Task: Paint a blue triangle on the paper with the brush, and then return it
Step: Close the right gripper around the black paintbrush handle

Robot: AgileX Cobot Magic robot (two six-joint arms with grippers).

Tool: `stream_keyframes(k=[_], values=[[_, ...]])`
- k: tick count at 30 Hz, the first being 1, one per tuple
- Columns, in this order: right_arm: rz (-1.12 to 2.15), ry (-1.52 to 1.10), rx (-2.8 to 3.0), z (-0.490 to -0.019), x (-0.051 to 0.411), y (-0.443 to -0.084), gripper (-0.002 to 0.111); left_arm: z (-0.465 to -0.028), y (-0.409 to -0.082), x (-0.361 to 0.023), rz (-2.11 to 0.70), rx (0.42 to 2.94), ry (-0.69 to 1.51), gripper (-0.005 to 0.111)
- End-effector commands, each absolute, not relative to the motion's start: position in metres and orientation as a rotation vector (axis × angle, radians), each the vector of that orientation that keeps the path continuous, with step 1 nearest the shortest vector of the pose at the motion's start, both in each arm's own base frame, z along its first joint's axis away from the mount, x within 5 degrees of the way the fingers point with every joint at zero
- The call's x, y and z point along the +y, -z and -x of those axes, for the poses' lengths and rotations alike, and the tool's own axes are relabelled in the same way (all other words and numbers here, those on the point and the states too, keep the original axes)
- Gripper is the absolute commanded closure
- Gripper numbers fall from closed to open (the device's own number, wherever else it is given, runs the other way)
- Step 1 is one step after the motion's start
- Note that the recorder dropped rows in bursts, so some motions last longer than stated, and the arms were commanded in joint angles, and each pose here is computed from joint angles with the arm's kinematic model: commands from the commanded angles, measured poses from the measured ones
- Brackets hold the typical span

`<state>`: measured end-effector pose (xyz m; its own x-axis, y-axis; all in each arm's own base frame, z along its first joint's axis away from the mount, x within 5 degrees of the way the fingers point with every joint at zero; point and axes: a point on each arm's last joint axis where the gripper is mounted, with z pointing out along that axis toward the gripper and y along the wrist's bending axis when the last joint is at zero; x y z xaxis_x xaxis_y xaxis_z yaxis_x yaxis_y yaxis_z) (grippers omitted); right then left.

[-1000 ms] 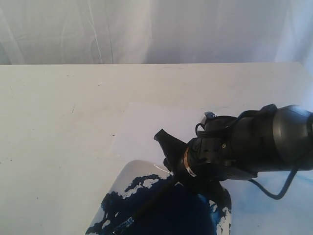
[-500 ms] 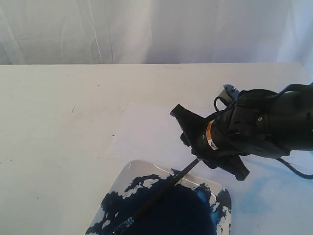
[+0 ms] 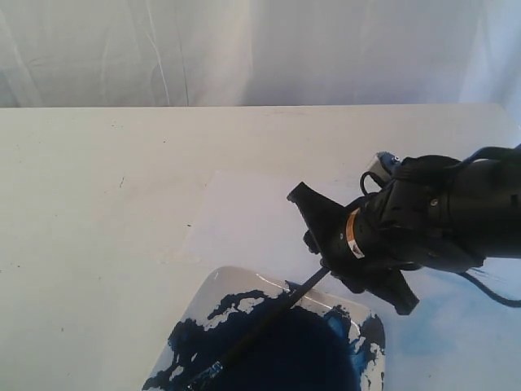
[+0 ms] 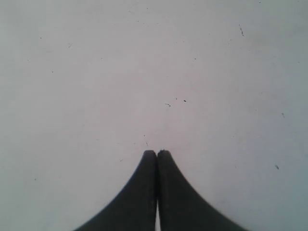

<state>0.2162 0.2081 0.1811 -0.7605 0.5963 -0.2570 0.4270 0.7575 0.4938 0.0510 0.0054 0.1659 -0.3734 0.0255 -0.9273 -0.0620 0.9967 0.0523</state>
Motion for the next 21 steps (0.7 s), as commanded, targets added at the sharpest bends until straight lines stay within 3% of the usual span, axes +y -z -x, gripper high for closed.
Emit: stream_keyframes(k=[1,21], values=[[-0.78,-0.538,2.568,-0.213,0.201,-0.175,0.069,-0.051,-0.165,0.005,0.031,1.954,-0.085,0.107],[-0.789,-0.596,2.586,-0.227,0.204,-0.151,0.069,-0.051,-0.165,0.005,0.031,1.954,-0.085,0.107]])
